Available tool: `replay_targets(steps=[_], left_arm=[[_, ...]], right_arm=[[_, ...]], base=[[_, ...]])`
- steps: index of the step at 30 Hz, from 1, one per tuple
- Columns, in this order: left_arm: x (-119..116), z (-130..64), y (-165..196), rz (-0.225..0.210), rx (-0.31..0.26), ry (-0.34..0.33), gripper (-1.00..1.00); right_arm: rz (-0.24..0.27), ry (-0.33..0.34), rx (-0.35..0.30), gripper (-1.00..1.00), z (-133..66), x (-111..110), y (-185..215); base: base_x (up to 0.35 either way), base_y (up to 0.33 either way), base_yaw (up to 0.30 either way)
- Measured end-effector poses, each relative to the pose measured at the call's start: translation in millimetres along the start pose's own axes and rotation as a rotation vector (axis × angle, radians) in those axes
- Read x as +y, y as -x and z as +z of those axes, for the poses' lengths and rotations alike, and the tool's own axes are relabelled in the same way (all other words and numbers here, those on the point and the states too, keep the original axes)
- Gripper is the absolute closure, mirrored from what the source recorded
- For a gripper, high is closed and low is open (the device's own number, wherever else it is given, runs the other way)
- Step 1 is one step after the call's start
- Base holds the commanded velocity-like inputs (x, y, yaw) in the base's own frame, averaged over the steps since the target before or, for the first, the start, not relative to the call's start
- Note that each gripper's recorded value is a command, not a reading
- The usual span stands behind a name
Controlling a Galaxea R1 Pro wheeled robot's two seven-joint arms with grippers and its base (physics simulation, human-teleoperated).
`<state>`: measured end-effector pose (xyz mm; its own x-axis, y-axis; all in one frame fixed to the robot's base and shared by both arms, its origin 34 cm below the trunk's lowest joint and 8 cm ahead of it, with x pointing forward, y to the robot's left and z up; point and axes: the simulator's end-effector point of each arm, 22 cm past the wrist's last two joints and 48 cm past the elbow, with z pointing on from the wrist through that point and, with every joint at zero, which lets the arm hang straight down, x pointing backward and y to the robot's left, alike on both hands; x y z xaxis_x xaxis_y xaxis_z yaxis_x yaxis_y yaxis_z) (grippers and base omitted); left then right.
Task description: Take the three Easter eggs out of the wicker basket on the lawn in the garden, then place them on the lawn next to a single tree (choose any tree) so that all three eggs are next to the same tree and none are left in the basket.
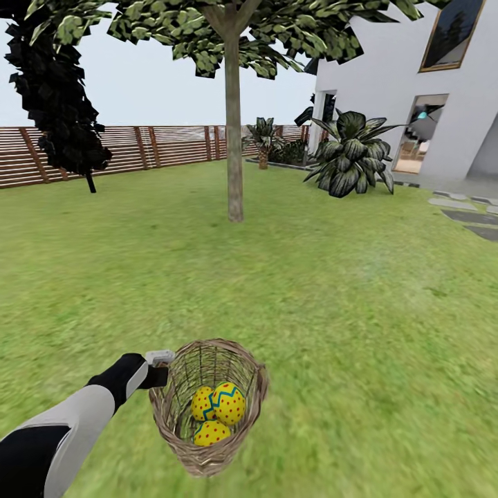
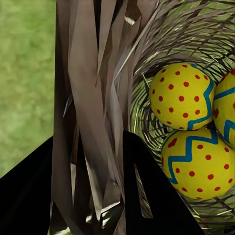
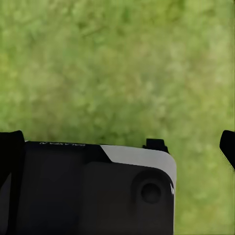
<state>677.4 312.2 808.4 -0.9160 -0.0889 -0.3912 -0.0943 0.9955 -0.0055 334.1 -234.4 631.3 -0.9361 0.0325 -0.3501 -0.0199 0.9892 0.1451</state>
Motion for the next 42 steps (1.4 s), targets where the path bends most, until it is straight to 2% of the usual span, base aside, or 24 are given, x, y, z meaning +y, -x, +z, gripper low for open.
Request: replay_targets(steps=[36, 42], left_arm=[[1.2, -0.1, 0.1, -0.002, 0.0, 0.001, 1.0], [0.6, -0.3, 0.6, -0.032, -0.002, -0.01, 1.0]], right_arm=[[0.0, 0.0, 0.0, -1.0, 0.0, 0.0, 0.0], [0.0, 0.0, 0.0, -1.0, 0.0, 0.0, 0.0]], base=[[0.29, 0.0, 0.0], [0.313, 0.0, 0.0]])
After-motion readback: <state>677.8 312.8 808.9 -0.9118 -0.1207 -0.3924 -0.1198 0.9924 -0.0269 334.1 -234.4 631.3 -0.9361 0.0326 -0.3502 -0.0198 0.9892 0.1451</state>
